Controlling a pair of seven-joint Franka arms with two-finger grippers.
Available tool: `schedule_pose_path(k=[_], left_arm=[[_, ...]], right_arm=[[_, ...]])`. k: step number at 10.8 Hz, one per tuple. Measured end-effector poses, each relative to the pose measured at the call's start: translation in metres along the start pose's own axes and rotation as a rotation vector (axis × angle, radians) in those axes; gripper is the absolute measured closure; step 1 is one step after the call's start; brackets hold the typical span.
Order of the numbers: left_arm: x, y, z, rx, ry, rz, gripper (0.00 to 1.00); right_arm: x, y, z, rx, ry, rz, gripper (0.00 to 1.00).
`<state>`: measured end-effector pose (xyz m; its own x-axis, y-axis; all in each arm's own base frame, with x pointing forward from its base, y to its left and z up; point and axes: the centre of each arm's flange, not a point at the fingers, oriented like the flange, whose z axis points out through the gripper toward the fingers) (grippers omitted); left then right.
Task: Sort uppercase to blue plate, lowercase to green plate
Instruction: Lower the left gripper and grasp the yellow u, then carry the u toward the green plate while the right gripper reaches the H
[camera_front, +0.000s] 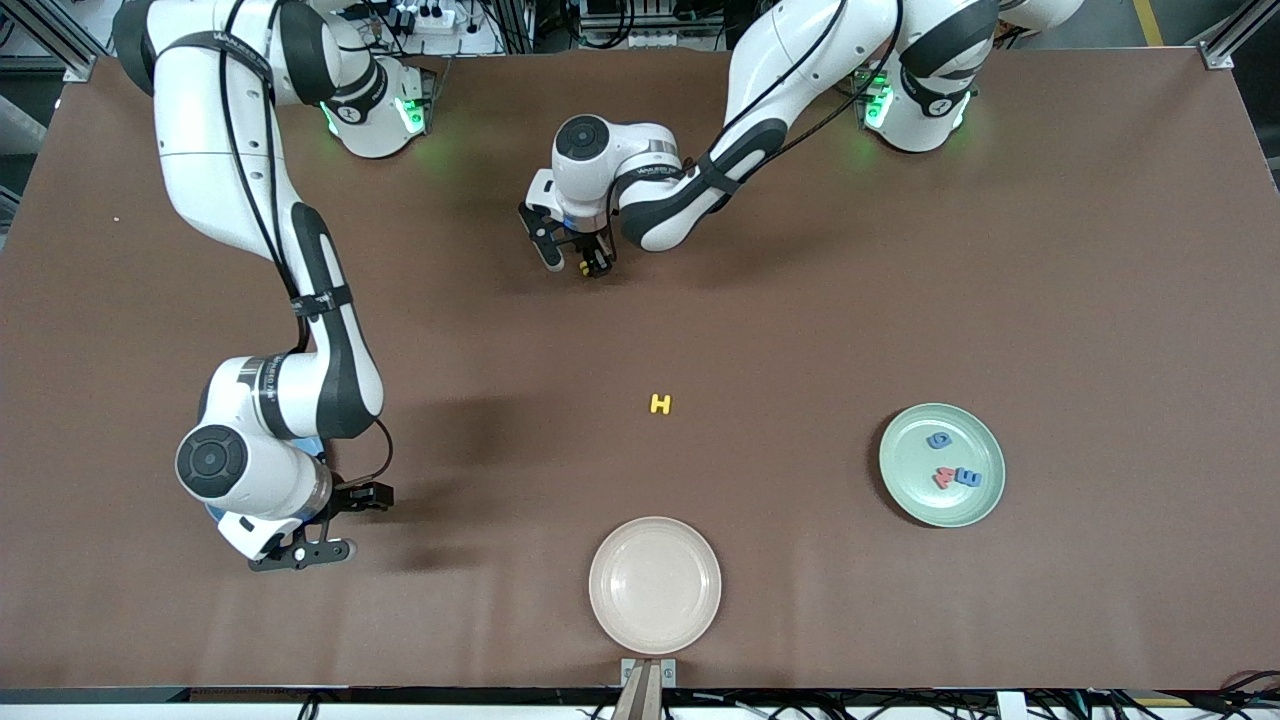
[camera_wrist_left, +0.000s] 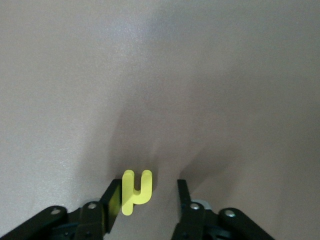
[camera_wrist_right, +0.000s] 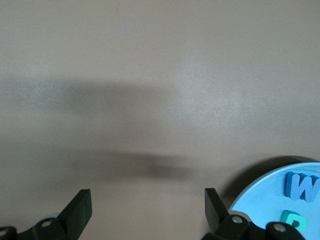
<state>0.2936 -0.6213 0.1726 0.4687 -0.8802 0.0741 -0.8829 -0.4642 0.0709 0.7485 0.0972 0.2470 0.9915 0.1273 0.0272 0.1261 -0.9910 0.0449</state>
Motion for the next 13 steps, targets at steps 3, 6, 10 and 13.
schedule_pose_path(k=[3, 6, 10, 13], left_arm=[[0.003, -0.004, -0.002, 0.009, 0.007, 0.001, 0.74], [0.007, -0.013, -0.006, 0.048, 0.018, 0.022, 0.74], [0.008, -0.129, -0.095, 0.207, -0.071, -0.146, 0.74], [-0.029, -0.247, -0.180, 0.255, -0.110, -0.380, 0.74]], right_arm=[[0.000, -0.001, 0.000, 0.000, 0.001, 0.001, 0.00], [0.000, -0.010, -0.001, 0.014, 0.002, 0.026, 0.00], [-0.007, -0.118, -0.008, 0.025, 0.012, 0.137, 0.00], [-0.033, -0.225, 0.002, 0.025, 0.004, 0.136, 0.00]])
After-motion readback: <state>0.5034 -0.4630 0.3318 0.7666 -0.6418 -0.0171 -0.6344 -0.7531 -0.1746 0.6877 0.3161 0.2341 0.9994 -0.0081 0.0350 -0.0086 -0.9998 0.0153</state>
